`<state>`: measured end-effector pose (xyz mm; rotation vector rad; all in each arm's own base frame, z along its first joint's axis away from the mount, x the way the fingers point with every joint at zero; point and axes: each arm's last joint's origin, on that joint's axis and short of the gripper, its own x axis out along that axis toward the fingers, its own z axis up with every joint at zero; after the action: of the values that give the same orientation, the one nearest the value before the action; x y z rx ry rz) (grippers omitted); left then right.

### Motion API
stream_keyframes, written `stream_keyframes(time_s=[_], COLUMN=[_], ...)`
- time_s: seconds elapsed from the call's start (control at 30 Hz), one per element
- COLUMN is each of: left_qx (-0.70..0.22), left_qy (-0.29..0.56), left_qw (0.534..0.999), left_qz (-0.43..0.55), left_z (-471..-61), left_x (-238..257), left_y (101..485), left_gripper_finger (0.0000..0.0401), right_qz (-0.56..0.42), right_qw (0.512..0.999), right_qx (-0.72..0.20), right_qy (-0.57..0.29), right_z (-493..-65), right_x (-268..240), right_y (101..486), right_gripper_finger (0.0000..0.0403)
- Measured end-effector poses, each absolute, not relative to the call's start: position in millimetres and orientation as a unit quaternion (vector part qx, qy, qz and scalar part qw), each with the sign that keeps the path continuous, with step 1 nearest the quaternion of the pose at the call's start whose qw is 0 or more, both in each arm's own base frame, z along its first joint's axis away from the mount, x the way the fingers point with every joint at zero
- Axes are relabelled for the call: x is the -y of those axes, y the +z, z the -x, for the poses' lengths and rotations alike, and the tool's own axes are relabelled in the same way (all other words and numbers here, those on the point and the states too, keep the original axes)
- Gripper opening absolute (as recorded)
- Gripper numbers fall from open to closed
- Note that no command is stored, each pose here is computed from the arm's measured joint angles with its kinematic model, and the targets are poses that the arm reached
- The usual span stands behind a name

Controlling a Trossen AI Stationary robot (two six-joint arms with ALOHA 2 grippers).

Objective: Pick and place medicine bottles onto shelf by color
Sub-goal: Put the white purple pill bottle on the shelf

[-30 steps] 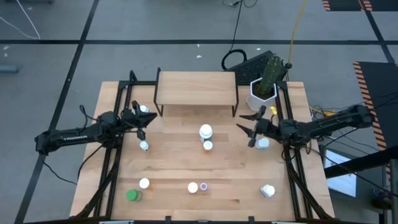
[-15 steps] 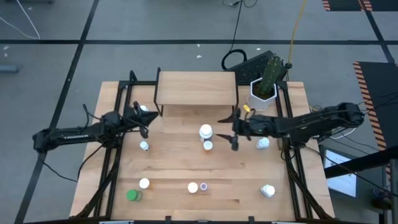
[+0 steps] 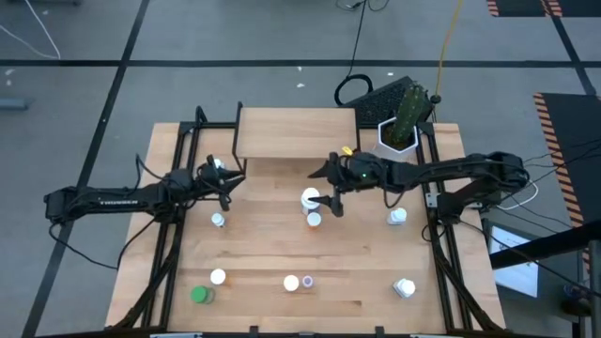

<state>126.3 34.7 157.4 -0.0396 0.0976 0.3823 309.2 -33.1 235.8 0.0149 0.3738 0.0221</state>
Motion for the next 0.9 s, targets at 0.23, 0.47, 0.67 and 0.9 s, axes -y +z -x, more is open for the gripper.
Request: stream_keyframes(time_s=[0.23,0.47,0.67,0.9], left_qx=[-0.074,-0.072,-0.07,-0.101], left_qy=[0.189,0.188,0.175,0.146], left_qw=[0.979,0.979,0.979,0.978], left_qz=[0.027,0.035,0.072,0.11], left_z=[-129,-129,-129,-129], left_x=[-35,-35,-34,-30], left_y=[151,151,151,144], left_gripper_finger=[0.0154,0.0165,0.0164,0.0162], right_qz=[0.005,0.005,0.015,0.018], right_qw=[0.974,0.965,0.962,0.963], right_qx=[-0.227,-0.26,-0.273,-0.269], right_qy=[0.014,0.017,0.019,0.019], right_z=[-320,-325,-326,-326], right_x=[36,36,36,36], right_y=[209,190,184,185], right_gripper_finger=[0.0334,0.0334,0.0327,0.0238])
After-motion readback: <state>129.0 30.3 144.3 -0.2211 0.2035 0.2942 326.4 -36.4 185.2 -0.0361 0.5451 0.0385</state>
